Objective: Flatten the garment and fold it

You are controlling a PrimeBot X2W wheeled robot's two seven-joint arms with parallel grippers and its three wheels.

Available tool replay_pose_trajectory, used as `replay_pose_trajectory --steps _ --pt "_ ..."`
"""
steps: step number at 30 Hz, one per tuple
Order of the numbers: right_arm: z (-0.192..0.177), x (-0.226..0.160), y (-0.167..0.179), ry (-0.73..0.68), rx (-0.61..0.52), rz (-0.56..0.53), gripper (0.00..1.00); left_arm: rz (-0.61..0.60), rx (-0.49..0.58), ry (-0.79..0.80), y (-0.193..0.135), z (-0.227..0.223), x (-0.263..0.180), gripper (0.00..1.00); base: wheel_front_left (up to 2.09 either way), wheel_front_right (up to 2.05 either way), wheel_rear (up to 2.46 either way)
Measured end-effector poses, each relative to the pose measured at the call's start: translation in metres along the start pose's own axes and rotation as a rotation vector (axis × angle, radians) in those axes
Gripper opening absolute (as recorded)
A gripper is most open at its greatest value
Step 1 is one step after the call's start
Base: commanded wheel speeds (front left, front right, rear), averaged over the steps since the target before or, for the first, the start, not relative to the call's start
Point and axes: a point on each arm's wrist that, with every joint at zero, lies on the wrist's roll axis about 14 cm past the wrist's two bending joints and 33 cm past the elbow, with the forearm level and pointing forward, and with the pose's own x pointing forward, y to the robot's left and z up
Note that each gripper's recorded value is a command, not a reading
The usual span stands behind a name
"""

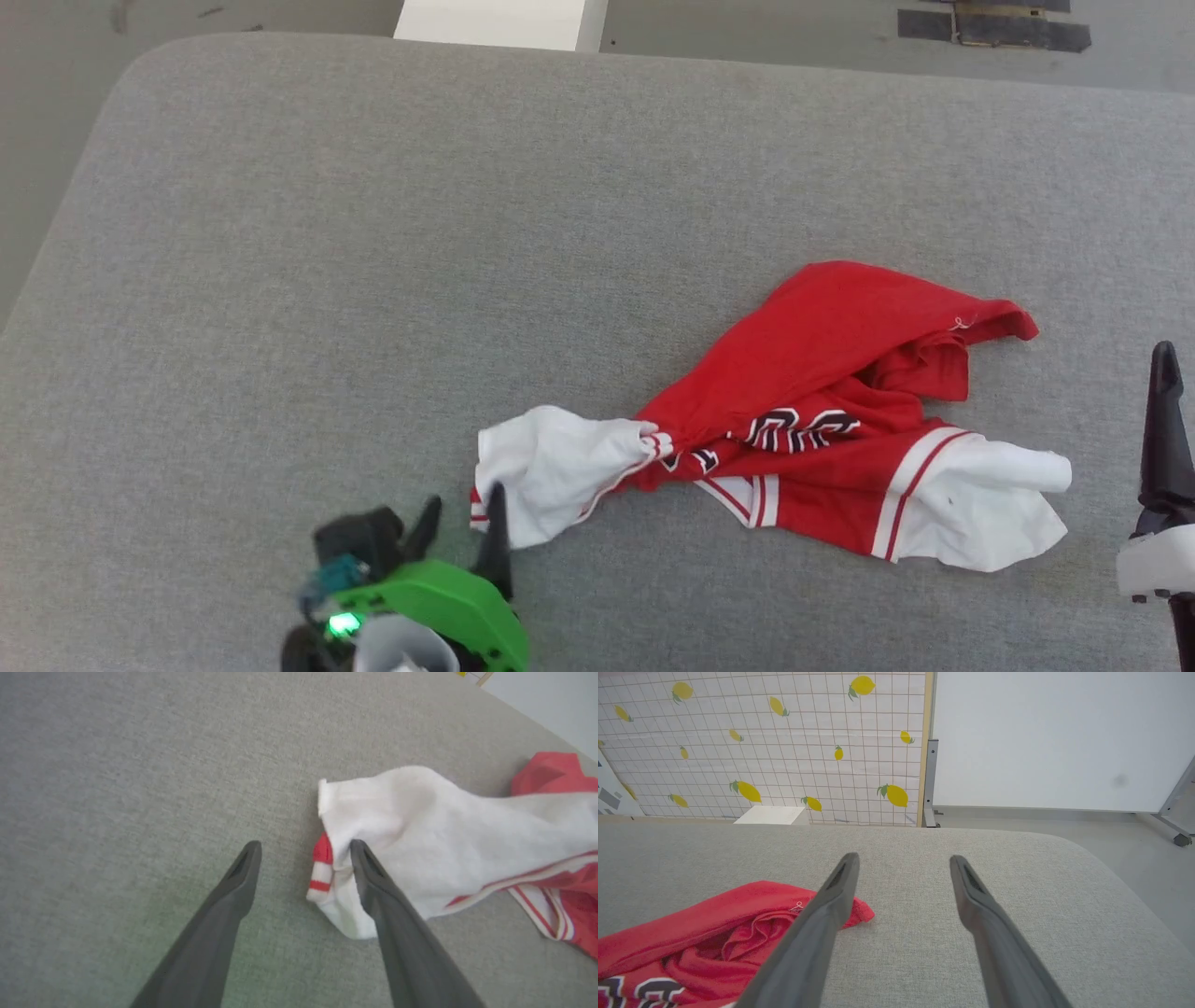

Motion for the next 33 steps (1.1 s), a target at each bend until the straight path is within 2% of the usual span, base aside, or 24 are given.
replay_pose_trajectory --steps 5,9,16,22,23,24,25,29,33 --pt "0.0 0.0 0.0 0.004 -0.002 -0.001 1.0 -0.035 0.076 -0.072 0.004 0.038 0.007 1.0 0.0 0.0 0.0" --pt "-0.005 0.001 -0.001 0.02 -0.004 -0.004 1.0 -0.101 0.25 -0.027 0.0 0.047 0.022 1.0 0.0 0.0 0.0" --pt "-0.012 0.0 -0.009 0.042 -0.01 -0.027 1.0 -0.244 0.484 0.246 -0.01 -0.001 0.037 1.0 0.0 0.0 0.0" --pt "-0.016 -0.004 -0.022 0.057 -0.02 -0.064 1.0 -0.29 0.549 0.361 -0.014 -0.015 0.043 1.0 0.0 0.0 0.0" --pt "-0.017 -0.004 -0.024 0.058 -0.02 -0.068 1.0 -0.302 0.559 0.381 -0.015 -0.018 0.043 0.91 0.0 0.0 0.0" --pt "-0.017 -0.005 -0.025 0.06 -0.02 -0.071 1.0 -0.317 0.572 0.397 -0.016 -0.02 0.043 0.32 0.0 0.0 0.0" --pt "-0.017 -0.005 -0.026 0.06 -0.019 -0.074 1.0 -0.331 0.589 0.408 -0.017 -0.022 0.043 0.0 0.0 0.0 0.0" --pt "-0.017 -0.006 -0.028 0.061 -0.017 -0.079 1.0 -0.392 0.623 0.443 -0.026 -0.031 0.038 0.0 0.0 0.0 0.0" --pt "-0.013 -0.005 -0.027 0.048 -0.014 -0.077 1.0 -0.385 0.575 0.367 -0.034 -0.019 0.039 0.0 0.0 0.0 0.0"
